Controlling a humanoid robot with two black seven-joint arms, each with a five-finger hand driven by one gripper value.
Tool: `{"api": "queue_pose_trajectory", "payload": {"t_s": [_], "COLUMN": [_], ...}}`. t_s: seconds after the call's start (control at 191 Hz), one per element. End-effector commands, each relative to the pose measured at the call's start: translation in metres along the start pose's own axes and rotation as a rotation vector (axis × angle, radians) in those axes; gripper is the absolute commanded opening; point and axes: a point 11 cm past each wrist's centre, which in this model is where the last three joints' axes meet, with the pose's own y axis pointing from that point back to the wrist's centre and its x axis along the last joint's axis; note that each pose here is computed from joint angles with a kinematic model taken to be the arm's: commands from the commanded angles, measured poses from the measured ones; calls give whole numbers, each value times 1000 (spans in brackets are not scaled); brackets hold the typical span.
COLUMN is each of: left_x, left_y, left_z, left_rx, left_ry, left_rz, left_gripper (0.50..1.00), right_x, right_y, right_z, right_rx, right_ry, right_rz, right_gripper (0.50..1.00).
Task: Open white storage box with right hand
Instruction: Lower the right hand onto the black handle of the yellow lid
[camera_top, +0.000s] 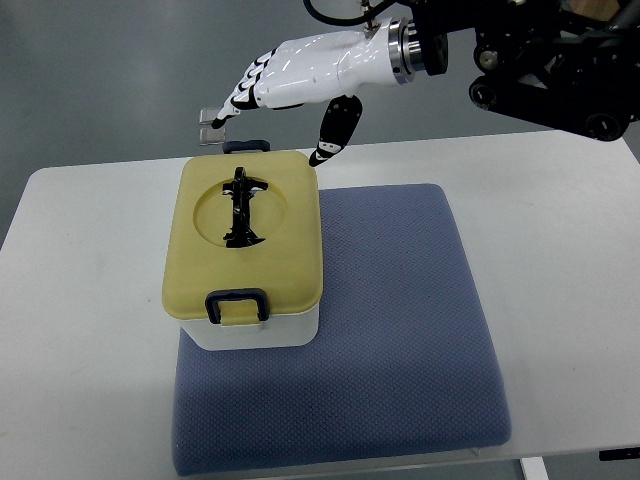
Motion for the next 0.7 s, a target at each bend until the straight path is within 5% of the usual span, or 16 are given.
{"api": "queue_pose_trajectory", "payload": {"t_s": [0.0,0.697], "left_x": [0,-1], "left_y": [0,0], "left_z": [0,0], "left_rx": [0,1], "left_ry": [-1,-2], "left_rz": [0,-1], "left_gripper": [1000,1000], "right_x": [-10,-44], "right_y": [-11,-44], "right_z": [-8,-16], "right_rx": [35,68], "right_ry": [21,45], "right_rz": [20,78], "right_gripper": [934,909]}}
